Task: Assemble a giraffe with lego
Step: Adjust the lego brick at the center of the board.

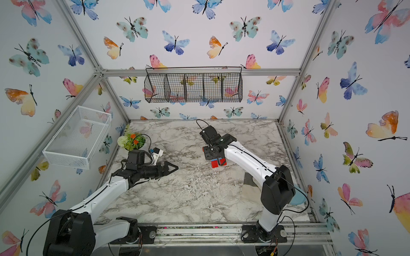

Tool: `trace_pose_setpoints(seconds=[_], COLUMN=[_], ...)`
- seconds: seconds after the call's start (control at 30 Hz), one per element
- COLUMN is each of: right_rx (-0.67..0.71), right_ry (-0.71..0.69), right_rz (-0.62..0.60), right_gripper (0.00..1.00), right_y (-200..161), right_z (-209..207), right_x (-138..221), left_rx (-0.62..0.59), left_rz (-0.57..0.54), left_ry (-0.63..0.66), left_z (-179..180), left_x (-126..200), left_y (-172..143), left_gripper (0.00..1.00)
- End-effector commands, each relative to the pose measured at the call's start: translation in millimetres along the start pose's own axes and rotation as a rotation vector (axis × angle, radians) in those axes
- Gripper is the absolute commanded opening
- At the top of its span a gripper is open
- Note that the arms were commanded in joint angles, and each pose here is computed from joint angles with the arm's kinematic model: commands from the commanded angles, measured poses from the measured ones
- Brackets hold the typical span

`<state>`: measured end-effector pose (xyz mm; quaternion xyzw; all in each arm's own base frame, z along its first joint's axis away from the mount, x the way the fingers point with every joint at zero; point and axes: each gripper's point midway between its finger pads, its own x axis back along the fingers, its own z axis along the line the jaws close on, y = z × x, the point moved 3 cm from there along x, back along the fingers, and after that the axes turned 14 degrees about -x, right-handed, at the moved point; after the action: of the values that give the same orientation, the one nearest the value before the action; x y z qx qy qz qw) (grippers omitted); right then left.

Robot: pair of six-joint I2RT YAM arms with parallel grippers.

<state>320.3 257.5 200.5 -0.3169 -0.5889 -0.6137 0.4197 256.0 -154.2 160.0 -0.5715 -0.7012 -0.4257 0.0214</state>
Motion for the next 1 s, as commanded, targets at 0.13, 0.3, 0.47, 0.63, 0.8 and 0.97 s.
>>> trace_pose_setpoints(seconds=[0.13, 0.3, 0.47, 0.63, 0.8, 0.97], right_rx=[-0.015, -0.033, -0.047, -0.056, -0.103, -0.114], right_ry=[-0.086, -0.053, -0.025, -0.073, -0.082, -0.109], right_rz=[0.173, 0.300, 0.403, 0.475, 0.567, 0.609], right_gripper=[0.32, 0.32, 0.32, 0.31, 0.31, 0.31], right_y=[-14.7, -27.2, -36.4, -37.3, -45.6, -50.7], right_z=[-2.1, 6.9, 15.4, 10.0, 0.4, -3.6], right_x=[-1.2, -11.6, -27.5, -37.6, -50.0, -58.0], left_rx=[-0.020, -0.022, -0.030, -0.026, -0.031, -0.039], left_rz=[-0.001, -0.002, -0.009, -0.001, 0.005, -0.002], left_ry=[-0.049, -0.053, -0.051, -0.063, -0.070, -0.073], left_z=[-11.4, -13.0, -14.8, -16.0, -18.8, -20.8], left_x=[3.3, 5.1, 7.4, 6.5, 5.4, 6.8], left_y=[-0.1, -1.6, -2.1, -4.2, -5.8, -4.4], left_gripper=[0.98, 0.98, 0.98, 0.98, 0.98, 0.98])
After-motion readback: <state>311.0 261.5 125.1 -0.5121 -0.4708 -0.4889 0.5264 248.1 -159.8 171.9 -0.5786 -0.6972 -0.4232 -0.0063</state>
